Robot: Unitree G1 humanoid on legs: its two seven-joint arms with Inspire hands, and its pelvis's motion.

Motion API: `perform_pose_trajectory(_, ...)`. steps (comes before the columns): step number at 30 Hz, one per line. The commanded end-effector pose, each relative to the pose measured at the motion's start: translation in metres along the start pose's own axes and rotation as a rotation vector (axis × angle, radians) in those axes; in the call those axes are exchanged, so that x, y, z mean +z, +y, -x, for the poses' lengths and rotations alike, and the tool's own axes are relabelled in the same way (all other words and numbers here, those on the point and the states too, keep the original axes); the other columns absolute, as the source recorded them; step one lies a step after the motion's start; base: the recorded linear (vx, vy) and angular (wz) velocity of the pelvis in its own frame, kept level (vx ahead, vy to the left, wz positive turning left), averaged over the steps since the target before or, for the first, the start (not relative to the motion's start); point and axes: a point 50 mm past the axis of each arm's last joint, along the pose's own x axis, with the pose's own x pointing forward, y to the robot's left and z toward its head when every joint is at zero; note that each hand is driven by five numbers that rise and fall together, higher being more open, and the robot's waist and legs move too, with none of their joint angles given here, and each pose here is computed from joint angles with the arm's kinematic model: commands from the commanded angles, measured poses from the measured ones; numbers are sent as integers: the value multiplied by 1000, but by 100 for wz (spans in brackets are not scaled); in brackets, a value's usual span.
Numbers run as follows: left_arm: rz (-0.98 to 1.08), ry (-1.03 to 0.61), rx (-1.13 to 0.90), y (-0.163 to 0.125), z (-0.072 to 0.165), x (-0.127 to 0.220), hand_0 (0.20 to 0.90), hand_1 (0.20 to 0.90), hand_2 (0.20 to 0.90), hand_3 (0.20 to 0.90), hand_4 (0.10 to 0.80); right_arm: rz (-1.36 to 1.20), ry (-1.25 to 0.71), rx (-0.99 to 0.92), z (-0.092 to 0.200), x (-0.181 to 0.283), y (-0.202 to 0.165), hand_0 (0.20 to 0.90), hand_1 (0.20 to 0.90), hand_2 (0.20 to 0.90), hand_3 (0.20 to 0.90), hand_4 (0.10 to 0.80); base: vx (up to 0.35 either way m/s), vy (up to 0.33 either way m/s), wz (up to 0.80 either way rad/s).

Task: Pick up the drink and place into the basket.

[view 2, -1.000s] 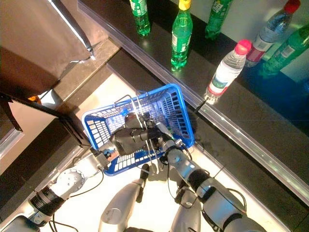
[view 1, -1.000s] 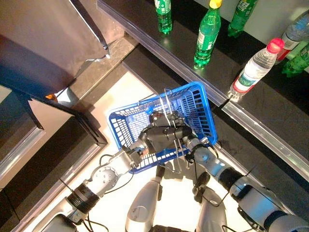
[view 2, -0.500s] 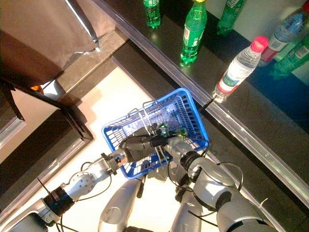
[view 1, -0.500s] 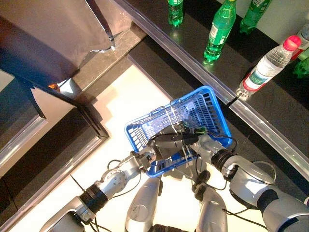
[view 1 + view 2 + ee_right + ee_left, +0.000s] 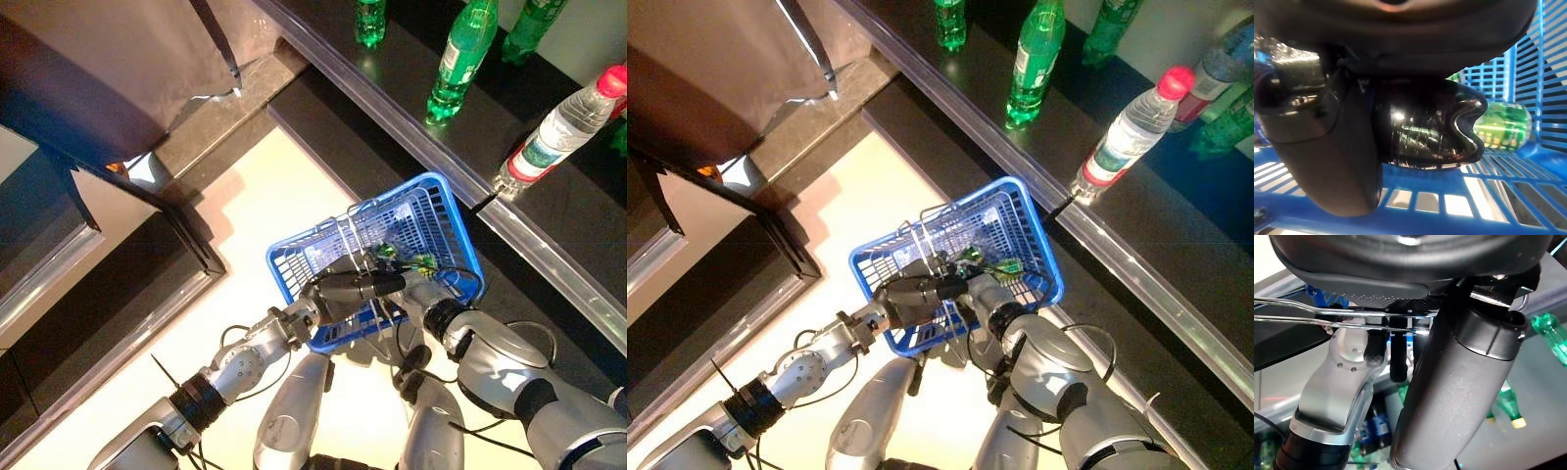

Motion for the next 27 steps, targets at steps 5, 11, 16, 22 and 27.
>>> perform_pose_trajectory(5,-94,-421,-1209,-229,-11,67,300,300,300,200,100,2,13,-196,7,20,-55,900,900,900,900,800,0,0,0)
perform_pose_trajectory(11,-93,-527,-1163,-224,-7,83,300,300,300,200,100,-105,-21,-253,9,18,-62,900,900,900,900,800,0,0,0)
perform_pose_trajectory(16,-56,-586,-1066,-216,-5,96,300,300,300,200,100,-271,-82,-361,14,12,-77,900,900,900,900,800,11,-18,-2)
perform_pose_trajectory(22,-69,-704,-930,-199,6,117,300,300,300,200,100,-452,-167,-481,24,9,-91,900,900,900,900,800,9,-31,-8)
perform_pose_trajectory(27,-148,-830,-804,-181,28,131,300,300,300,200,100,-584,-212,-562,39,7,-91,900,900,900,900,800,12,-24,-5)
